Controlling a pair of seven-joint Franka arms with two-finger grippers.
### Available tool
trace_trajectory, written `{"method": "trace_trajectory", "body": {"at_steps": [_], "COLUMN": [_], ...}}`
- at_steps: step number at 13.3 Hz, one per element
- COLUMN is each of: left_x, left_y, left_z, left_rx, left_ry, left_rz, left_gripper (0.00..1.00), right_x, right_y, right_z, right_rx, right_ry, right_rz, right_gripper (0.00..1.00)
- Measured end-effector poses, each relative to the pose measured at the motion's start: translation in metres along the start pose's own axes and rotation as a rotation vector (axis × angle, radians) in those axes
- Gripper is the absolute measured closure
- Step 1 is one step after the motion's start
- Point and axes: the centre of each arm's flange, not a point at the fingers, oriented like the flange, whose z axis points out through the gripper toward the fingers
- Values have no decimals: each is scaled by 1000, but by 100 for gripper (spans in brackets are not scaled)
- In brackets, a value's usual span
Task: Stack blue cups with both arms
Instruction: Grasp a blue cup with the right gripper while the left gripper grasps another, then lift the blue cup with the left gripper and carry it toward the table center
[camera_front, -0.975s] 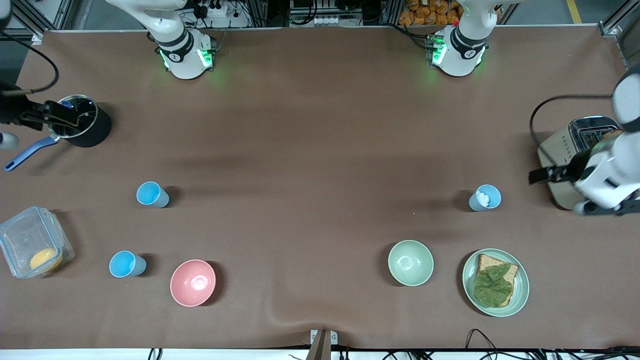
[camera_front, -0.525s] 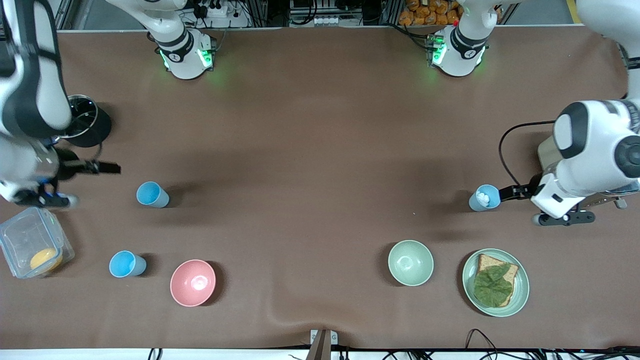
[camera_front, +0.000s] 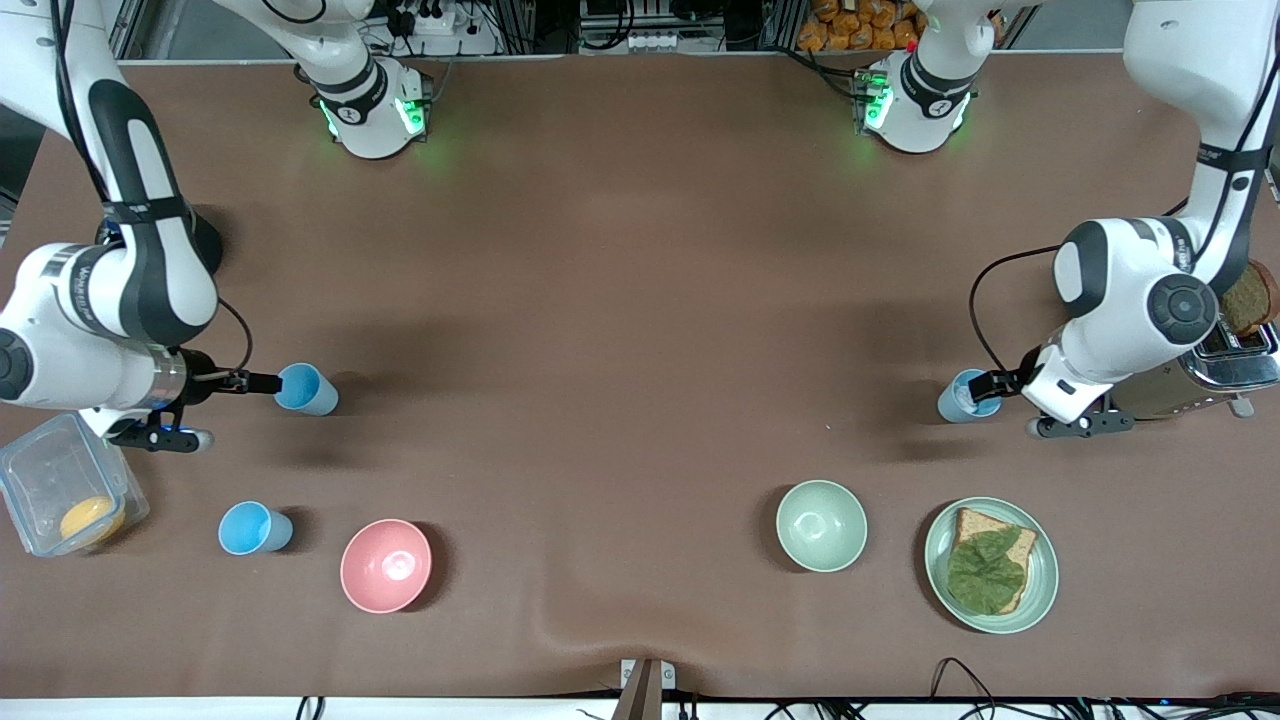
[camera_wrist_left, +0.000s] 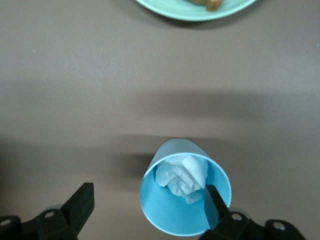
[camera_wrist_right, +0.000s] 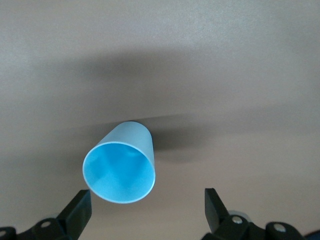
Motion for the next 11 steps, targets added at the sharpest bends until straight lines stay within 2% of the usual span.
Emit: {"method": "trace_trajectory", "body": {"at_steps": [1, 2, 6, 9, 10, 11], "left_x": [-4, -6, -8, -7, -5, 0], "left_y": [0, 0, 2, 15, 22, 31], "left_z": [6, 10, 26, 27, 23, 12], "left_rx": [0, 0, -3, -8, -12, -18], "left_ry": [-10, -17, -29, -23, -12, 5], "left_rz": [0, 1, 4, 22, 31, 42], "left_gripper": [4, 14, 59, 93, 97, 96], "right_x": [0, 1, -4, -6, -5, -4], "right_y": [0, 0, -4, -4, -4, -4], "right_z": [6, 13, 60, 79, 80, 80], "right_rx": [0, 0, -4, -4, -4, -4], "right_ry": [4, 9, 70, 68, 74, 86], "right_rz": [0, 1, -6, -7, -7, -6], "right_gripper": [0, 0, 0, 0, 0, 9]}}
